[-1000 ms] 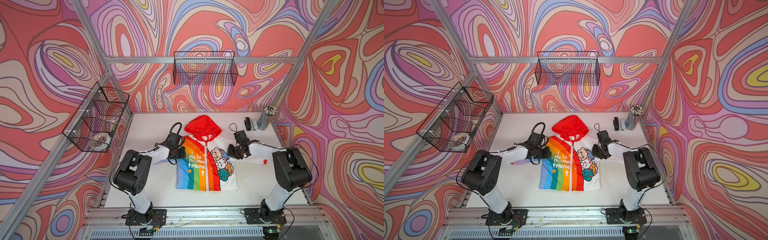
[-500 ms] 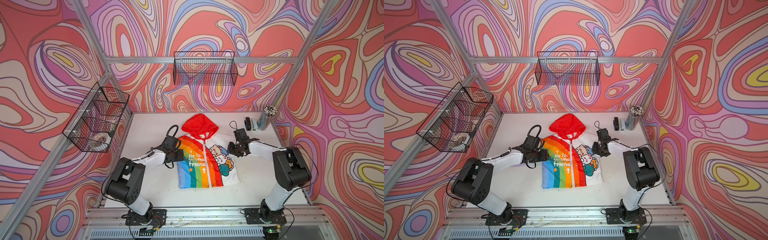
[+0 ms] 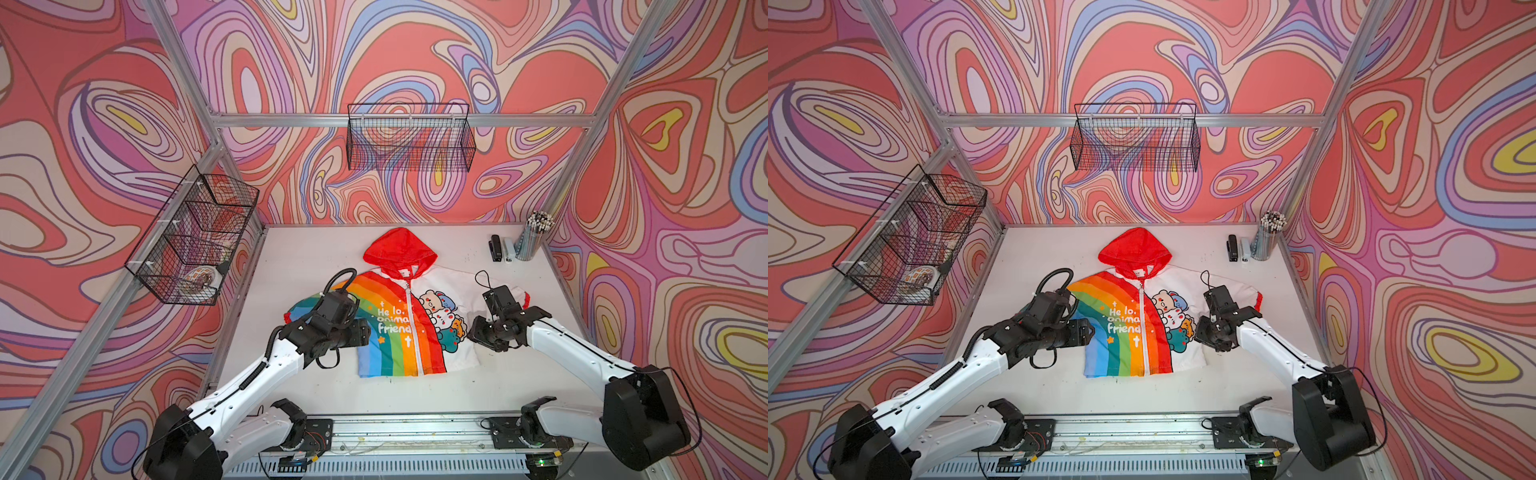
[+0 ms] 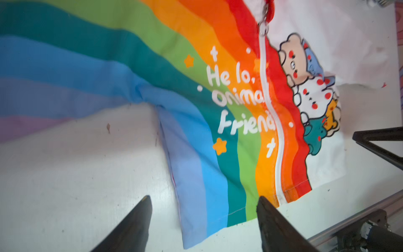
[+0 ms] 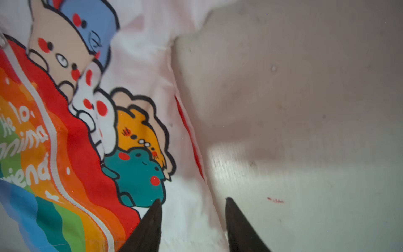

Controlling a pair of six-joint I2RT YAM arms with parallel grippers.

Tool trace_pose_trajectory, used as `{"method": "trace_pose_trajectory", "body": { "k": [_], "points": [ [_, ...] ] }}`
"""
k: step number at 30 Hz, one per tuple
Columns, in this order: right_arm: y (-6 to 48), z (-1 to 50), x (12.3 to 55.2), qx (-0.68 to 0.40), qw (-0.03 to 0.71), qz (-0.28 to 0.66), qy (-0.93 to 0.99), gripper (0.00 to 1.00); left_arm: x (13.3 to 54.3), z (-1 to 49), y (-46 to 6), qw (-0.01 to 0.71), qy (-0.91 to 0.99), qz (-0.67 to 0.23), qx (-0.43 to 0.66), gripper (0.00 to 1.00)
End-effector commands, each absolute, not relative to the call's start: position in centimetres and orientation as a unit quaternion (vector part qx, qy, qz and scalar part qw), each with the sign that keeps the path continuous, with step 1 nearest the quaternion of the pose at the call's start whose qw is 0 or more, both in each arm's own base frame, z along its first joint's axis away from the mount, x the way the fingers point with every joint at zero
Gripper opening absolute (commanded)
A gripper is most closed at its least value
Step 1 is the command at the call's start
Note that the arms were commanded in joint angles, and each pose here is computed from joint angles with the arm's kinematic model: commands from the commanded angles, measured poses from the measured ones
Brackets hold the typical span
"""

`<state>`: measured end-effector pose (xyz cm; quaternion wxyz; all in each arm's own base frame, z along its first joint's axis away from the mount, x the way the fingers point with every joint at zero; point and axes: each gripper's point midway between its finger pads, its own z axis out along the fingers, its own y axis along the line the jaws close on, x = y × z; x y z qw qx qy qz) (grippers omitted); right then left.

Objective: Unzip the jacket
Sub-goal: Flatten out the jacket at the center of the board.

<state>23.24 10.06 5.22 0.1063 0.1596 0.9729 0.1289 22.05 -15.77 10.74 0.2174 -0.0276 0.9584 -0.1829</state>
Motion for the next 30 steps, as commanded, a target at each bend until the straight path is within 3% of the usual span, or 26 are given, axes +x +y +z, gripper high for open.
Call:
{"method": "trace_pose_trajectory", "body": {
  "k": [1,6,18,23,30],
  "points": [
    [10.3,4.8,21.3,0.165,0.072,0.126,0.976,0.53,19.2,8.1,-15.1,0.164,0.969,-0.169,-0.068,0.8],
    [11.1,3.8,20.6,0.151,0.052,0.132,0.978,0.51,18.6,6.7,-16.4,0.152,0.968,-0.184,-0.071,0.84],
    [11.5,1.5,19.6,0.134,0.025,0.101,0.986,0.46,17.5,2.8,-16.8,0.113,0.979,-0.151,-0.072,0.74],
    [11.8,1.0,19.5,0.133,0.02,0.099,0.986,0.4,17.6,2.0,-16.4,0.111,0.982,-0.134,-0.079,0.54],
    [11.6,1.9,19.1,0.137,0.032,0.082,0.987,0.12,17.4,3.1,-15.0,0.127,0.981,-0.114,-0.09,0.07]
  ]
}}
